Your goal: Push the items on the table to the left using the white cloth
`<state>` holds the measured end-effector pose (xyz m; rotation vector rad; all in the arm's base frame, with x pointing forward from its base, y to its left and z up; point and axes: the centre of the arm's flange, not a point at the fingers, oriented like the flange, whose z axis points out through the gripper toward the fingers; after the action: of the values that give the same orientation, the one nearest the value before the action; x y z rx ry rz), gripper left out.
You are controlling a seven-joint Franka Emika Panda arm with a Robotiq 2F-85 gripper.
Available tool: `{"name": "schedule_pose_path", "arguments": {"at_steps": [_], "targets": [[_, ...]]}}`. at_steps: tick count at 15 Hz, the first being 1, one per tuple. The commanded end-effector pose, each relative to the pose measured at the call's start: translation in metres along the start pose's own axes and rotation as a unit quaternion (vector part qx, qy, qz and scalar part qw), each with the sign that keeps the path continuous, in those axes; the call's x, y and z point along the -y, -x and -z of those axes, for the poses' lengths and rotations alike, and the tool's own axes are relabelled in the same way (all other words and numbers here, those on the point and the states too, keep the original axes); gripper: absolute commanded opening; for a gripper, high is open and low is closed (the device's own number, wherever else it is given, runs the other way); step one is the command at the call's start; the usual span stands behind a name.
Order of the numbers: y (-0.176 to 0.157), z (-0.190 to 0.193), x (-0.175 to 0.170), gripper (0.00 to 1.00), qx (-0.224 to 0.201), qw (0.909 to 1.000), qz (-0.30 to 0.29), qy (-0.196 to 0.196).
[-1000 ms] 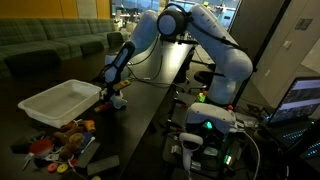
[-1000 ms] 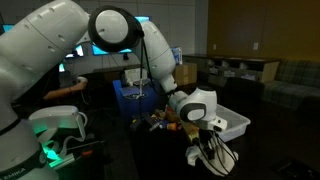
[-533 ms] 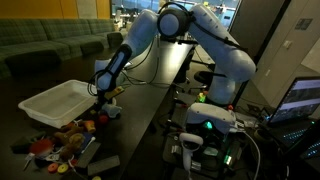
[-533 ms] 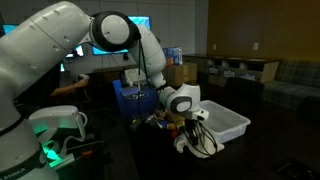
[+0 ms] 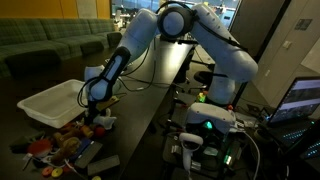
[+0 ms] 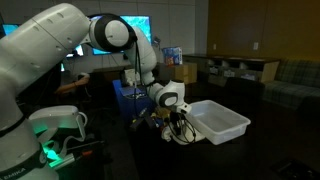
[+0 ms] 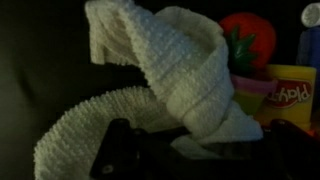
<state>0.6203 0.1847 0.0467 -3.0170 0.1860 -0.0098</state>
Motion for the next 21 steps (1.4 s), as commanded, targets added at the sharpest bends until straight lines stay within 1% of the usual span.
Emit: {"name": "schedule_pose_path", "arguments": {"at_steps": [1, 5, 8, 11, 13, 15, 17, 19, 21], "targets": [[0.020, 0.000, 0.033, 0.00, 0.001, 0.9997, -0.012, -0.023], [0.034, 0.000, 0.073, 0.00, 0.006, 0.9987, -0.019, -0.046], [0.040, -0.001, 0.101, 0.00, -0.005, 0.9979, -0.025, -0.060], [0.048, 0.002, 0.125, 0.00, -0.010, 0.9968, -0.022, -0.076], [0.055, 0.008, 0.135, 0.00, -0.014, 0.9967, -0.012, -0.080], [0.058, 0.014, 0.133, 0.00, -0.015, 0.9966, -0.003, -0.080], [0.058, 0.022, 0.120, 0.00, -0.013, 0.9969, 0.000, -0.078], [0.057, 0.027, 0.094, 0.00, -0.011, 0.9977, -0.003, -0.067], [0.055, 0.032, 0.058, 0.00, -0.012, 0.9986, -0.013, -0.049]]}}
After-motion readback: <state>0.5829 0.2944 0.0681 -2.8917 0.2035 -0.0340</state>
